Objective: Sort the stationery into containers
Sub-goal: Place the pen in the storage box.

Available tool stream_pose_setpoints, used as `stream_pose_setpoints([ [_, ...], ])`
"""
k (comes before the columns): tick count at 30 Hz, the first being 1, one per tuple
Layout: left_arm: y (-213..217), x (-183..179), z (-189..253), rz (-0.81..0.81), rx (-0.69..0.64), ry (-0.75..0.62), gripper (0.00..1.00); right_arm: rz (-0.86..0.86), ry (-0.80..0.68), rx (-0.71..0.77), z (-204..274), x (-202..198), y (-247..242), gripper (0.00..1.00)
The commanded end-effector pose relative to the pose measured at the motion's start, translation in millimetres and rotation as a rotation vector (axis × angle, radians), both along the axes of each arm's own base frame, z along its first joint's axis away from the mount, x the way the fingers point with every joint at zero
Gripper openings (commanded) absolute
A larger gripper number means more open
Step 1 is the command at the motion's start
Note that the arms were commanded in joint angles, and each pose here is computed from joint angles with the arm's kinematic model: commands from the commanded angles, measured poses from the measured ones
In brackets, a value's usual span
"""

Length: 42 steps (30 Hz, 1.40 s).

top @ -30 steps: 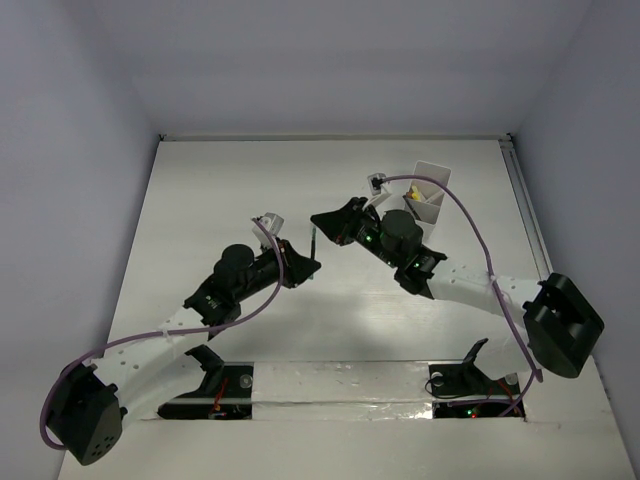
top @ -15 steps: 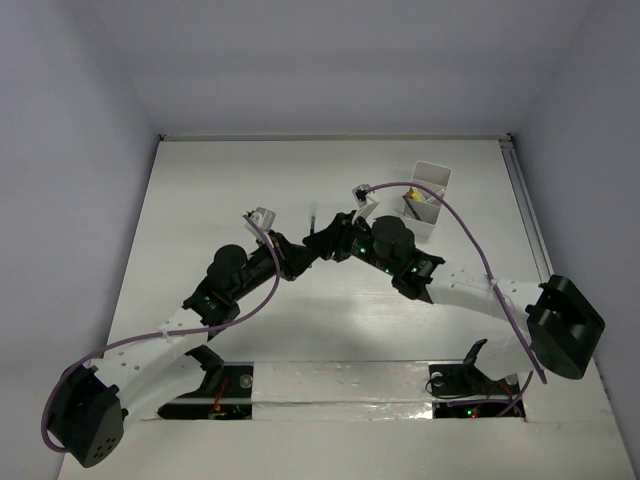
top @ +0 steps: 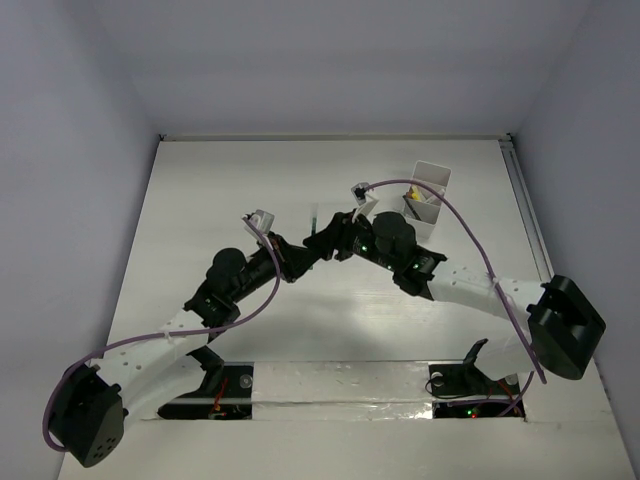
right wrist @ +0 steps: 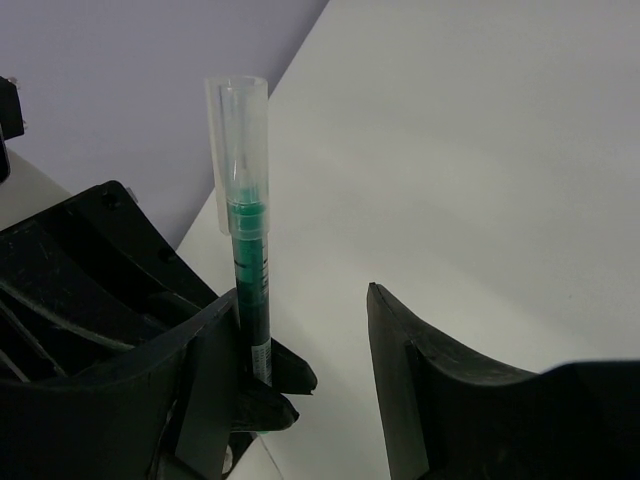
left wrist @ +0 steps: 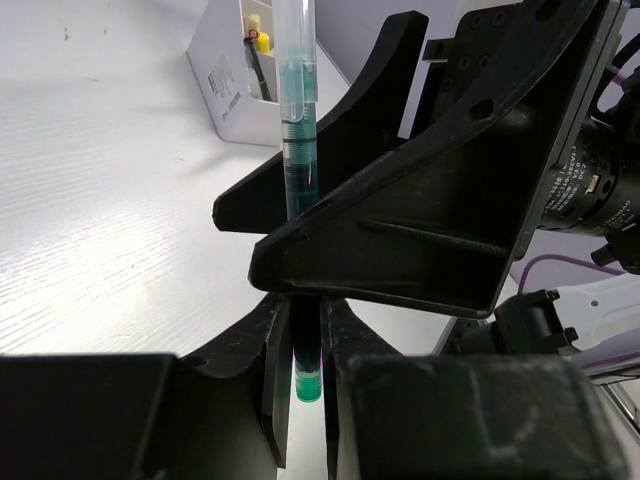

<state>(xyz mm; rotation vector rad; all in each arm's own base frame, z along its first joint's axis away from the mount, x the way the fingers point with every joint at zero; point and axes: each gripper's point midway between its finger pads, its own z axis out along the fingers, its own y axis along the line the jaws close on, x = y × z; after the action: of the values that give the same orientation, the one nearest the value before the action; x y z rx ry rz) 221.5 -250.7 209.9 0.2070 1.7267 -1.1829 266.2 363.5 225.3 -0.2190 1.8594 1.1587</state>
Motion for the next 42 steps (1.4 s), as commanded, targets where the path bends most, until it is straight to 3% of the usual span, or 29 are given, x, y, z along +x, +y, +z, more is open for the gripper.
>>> stream_pose_setpoints([
  [1,-3.0,-2.0,23.0,-0.021,-0.060,-0.084,0.00,-0.024,-0.065,0.017,28.3,12.9,-6.4,0.56],
  [14,-10.9,-2.0,0.2,-0.053,-0.010,-0.038,0.00,-0.043,-0.096,0.037,46.5,28.6,-7.3,0.56],
  [18,-8.3,-2.1,2.7,-0.041,-0.014,-0.048,0.00,-0.051,-0.088,0.032,44.2,32.0,-9.4,0.52],
  [29,-8.9,-1.3,5.0,-0.041,-0.016,-0.052,0.00,-0.066,-0.067,0.028,38.5,30.4,-13.7,0.03],
  [31,-9.1,-1.5,6.6,-0.042,-0.018,-0.054,0.12,-0.090,-0.071,0.020,37.9,34.3,-19.8,0.00],
  [32,-9.3,-1.9,8.1,-0.045,-0.020,-0.059,0.23,-0.103,-0.073,0.018,37.9,35.6,-22.0,0.00],
  [34,-9.7,-3.3,11.8,-0.053,-0.025,-0.069,0.35,-0.149,-0.087,0.003,39.1,45.5,-35.9,0.00],
  [35,-9.8,-3.9,11.9,-0.056,-0.024,-0.070,0.46,-0.191,-0.091,-0.010,38.5,52.6,-44.4,0.00],
  [38,-8.9,-5.8,8.4,-0.061,-0.012,-0.065,0.56,-0.293,-0.099,-0.055,31.4,74.7,-74.1,0.00],
  [42,-4.3,-9.5,6.2,-0.053,-0.005,-0.069,0.59,-0.503,-0.129,-0.134,21.2,104.8,-132.8,0.00],
])
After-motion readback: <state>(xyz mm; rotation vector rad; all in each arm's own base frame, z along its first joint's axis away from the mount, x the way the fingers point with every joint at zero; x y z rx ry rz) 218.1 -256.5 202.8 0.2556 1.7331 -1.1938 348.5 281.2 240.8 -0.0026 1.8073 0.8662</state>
